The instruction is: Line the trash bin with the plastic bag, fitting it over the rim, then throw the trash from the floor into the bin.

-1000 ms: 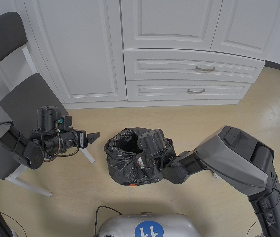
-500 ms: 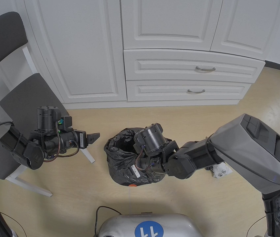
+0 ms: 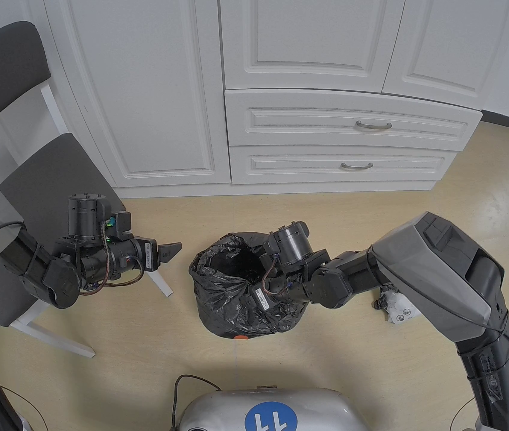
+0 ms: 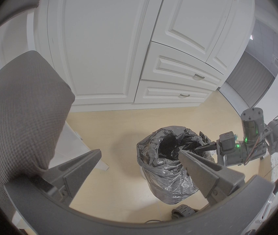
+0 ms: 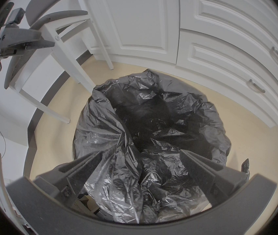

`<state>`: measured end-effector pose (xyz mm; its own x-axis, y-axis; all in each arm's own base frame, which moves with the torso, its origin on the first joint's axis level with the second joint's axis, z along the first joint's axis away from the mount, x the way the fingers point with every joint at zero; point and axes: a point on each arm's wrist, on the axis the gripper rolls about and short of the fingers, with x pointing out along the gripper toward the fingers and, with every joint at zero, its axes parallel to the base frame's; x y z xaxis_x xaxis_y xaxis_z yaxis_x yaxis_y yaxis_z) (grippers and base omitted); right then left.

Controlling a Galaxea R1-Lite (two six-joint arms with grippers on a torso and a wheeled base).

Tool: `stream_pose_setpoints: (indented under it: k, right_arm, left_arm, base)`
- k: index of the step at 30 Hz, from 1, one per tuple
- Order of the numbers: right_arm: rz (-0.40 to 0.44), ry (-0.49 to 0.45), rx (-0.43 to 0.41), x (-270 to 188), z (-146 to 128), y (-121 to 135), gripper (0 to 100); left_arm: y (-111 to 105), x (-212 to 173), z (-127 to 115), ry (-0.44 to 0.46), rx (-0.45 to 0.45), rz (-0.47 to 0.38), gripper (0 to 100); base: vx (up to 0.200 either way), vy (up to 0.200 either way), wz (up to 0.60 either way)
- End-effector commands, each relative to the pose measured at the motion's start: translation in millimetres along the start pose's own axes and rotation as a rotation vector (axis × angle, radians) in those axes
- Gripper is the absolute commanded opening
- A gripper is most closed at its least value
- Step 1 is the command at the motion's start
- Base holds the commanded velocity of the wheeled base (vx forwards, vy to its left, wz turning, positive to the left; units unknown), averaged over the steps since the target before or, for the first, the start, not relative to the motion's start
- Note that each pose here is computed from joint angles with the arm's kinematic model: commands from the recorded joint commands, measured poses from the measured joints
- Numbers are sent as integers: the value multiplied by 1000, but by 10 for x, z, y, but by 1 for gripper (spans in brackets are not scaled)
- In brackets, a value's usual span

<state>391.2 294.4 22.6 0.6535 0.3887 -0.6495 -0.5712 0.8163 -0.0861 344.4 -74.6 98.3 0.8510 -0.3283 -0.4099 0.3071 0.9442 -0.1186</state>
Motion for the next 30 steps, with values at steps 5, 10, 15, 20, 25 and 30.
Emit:
stream_pose_setpoints:
  k: [5, 10, 15, 20, 25, 30]
  right_arm:
    - [15, 2, -7, 5, -7, 91, 0]
    - [37, -3, -22, -183, 35, 262, 0]
    - [83, 12, -58, -406, -14, 533, 0]
    - [113, 11, -88, -440, -111, 723, 0]
    - [131, 59, -113, -363, -318, 846, 0]
    - [135, 90, -123, -253, -446, 903, 0]
  left_arm:
    - [1, 9, -10, 4, -1, 0, 100]
    - [0, 5, -6, 2, -1, -1, 100]
    - [0, 1, -2, 1, 0, -1, 100]
    - [-1, -3, -2, 0, 0, 1, 100]
    - [1, 6, -1, 0, 0, 1, 100]
    - [1, 10, -6, 2, -1, 1, 100]
  base:
    - [0, 0, 0]
    - [0, 0, 0]
    - [0, 0, 0]
    - [0, 0, 0]
    - [0, 0, 0]
    - [0, 0, 0]
